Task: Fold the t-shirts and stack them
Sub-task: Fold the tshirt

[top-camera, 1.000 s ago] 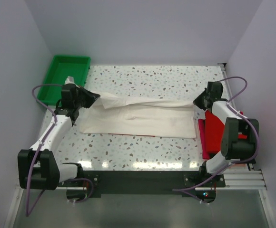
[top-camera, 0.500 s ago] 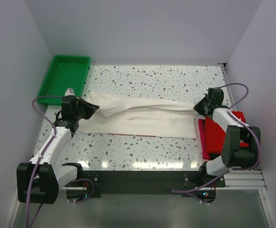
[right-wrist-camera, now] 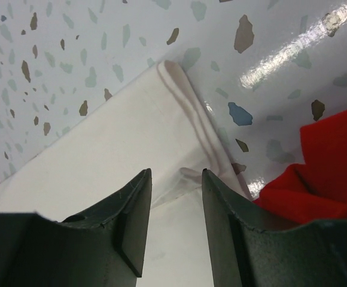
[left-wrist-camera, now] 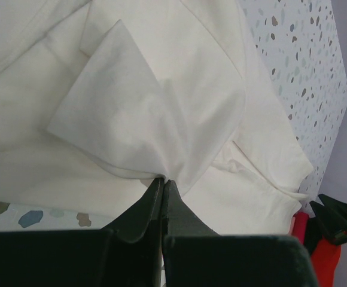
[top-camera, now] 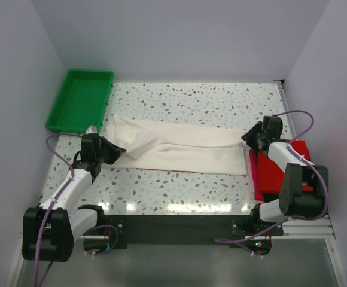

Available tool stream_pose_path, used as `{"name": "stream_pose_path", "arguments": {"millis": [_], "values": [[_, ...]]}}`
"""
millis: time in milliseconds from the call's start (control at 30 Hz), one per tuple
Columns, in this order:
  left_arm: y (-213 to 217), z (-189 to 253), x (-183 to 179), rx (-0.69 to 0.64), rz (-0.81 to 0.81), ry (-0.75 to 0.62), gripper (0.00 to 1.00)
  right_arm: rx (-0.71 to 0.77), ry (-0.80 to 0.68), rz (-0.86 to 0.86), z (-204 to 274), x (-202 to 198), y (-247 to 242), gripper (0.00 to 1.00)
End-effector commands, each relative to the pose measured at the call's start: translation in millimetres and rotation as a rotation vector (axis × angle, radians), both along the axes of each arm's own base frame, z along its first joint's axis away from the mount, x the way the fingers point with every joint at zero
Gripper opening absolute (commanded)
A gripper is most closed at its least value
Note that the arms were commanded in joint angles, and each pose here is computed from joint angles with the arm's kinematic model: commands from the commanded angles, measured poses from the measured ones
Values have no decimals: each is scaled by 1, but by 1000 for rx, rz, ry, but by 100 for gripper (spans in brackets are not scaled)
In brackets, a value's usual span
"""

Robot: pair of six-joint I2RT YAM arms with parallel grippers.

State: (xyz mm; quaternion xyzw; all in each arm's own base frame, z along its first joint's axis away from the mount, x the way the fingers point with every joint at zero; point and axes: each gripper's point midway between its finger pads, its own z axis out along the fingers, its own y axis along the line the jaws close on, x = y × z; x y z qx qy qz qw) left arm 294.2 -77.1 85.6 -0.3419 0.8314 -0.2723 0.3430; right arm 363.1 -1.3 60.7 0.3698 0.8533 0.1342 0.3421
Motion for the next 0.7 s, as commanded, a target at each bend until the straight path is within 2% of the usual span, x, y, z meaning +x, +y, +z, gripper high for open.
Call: {"name": "stream_pose_path", "arguments": {"millis": [0, 267, 367, 667], "values": [[-1, 10, 6, 17, -26, -67, 0, -12, -92, 43, 29, 10, 3, 43], [0, 7, 4, 22, -26, -64, 0, -64, -64, 103, 29, 1, 26, 43], [-1, 7, 4, 19, -30, -65, 0, -51, -63, 151, 28, -2, 51, 43], [-2, 7, 4, 19, -40, -63, 0, -69, 53, 104, -11, -8, 43, 43]]}}
